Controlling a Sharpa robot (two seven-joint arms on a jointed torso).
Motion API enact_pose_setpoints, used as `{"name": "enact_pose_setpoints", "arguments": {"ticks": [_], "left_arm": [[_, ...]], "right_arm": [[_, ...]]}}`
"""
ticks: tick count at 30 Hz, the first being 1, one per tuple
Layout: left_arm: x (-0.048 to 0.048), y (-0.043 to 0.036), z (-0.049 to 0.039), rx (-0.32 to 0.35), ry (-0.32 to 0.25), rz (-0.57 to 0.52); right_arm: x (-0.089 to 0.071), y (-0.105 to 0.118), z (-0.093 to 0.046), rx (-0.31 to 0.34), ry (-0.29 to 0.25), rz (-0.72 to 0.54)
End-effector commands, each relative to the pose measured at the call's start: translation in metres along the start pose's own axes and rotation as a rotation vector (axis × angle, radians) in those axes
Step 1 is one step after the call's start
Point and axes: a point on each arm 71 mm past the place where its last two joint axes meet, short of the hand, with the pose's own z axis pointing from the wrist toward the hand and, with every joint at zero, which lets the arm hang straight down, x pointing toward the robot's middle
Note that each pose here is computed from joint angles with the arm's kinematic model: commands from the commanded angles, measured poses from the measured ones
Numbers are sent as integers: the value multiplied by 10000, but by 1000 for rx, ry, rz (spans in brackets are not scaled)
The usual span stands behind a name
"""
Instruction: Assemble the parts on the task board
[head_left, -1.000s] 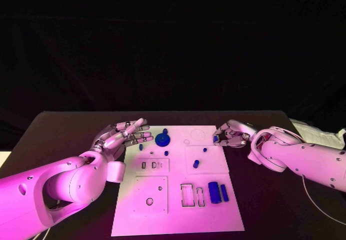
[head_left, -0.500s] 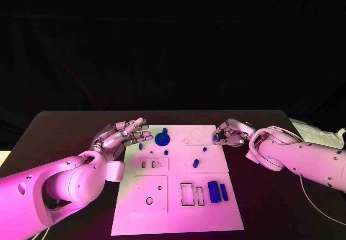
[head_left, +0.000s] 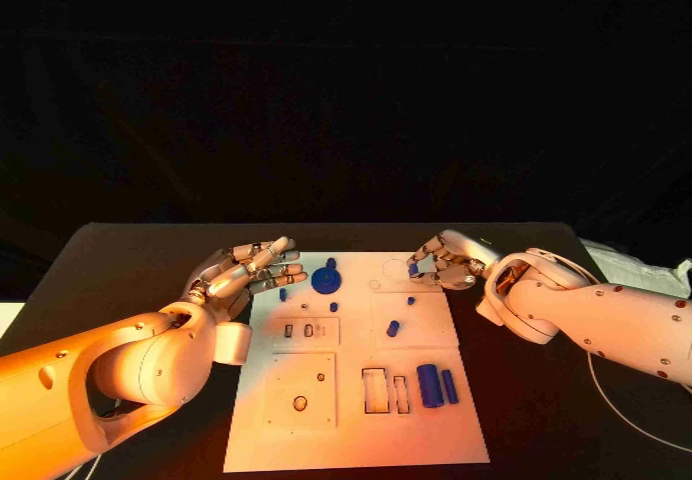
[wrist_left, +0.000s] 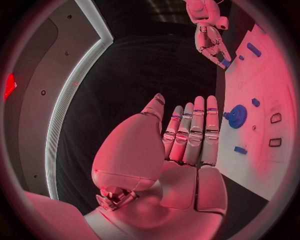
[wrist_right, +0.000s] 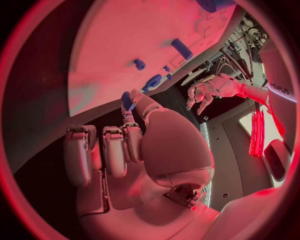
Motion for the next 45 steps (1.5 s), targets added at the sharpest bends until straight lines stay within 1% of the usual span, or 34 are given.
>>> {"name": "enact_pose_setpoints", "arguments": {"ticks": [1, 9, 14, 18, 24, 29, 35, 45], "left_arm": [[12, -8, 11, 9, 18, -9], [-55, -13, 30, 14, 2, -4], [-99, -17, 42, 20, -9, 0], [-122, -21, 46, 22, -15, 3], [-132, -22, 50, 23, -18, 3], [-121, -17, 58, 23, -15, 2], [-119, -15, 62, 23, -14, 2], [-119, -14, 62, 21, -14, 2]], "right_arm": [[109, 200, 54, 44, 36, 26], [446, 779, 199, -20, 104, 28], [668, 1031, 254, -52, 138, 5], [835, 1156, 283, -62, 163, -16], [1065, 1287, 307, -67, 209, -41], [1190, 1352, 314, -69, 233, -56], [1258, 1352, 320, -62, 253, -67], [1275, 1343, 313, -62, 256, -81]]}}
